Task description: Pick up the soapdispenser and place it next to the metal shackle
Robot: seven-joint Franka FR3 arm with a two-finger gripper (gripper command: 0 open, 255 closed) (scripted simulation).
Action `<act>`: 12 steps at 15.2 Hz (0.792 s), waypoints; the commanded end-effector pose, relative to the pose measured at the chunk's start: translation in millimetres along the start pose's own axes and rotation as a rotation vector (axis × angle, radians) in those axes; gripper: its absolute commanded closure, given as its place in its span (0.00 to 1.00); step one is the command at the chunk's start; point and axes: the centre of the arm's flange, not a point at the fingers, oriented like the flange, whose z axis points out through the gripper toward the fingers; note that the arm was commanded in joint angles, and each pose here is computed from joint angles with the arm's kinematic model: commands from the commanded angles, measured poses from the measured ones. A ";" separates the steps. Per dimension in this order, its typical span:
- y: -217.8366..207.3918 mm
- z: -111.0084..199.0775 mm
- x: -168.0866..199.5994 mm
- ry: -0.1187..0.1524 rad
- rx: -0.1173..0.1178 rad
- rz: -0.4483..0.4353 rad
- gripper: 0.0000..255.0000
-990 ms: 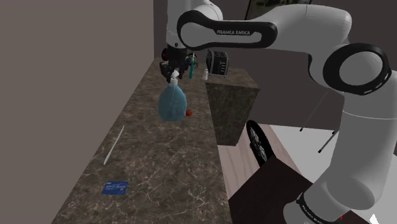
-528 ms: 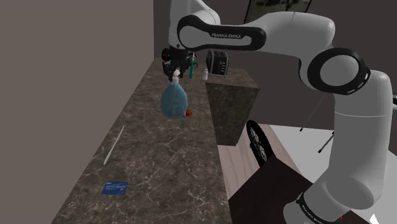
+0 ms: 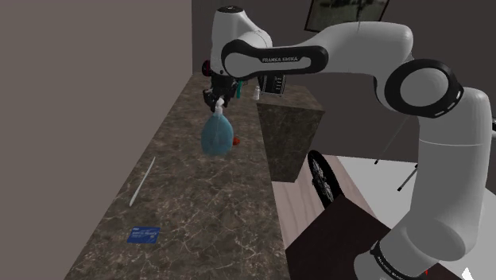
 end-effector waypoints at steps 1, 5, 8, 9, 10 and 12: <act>-0.5 10.0 -1.6 0.001 0.000 0.000 1.00; -3.4 30.3 -6.4 0.001 0.000 0.000 1.00; -5.5 45.6 -10.0 0.001 0.000 0.000 1.00; -6.3 50.7 -11.2 0.001 0.000 0.000 1.00; -6.6 53.0 -11.8 0.001 0.000 0.000 1.00; -6.6 53.0 -11.8 0.001 0.000 0.000 1.00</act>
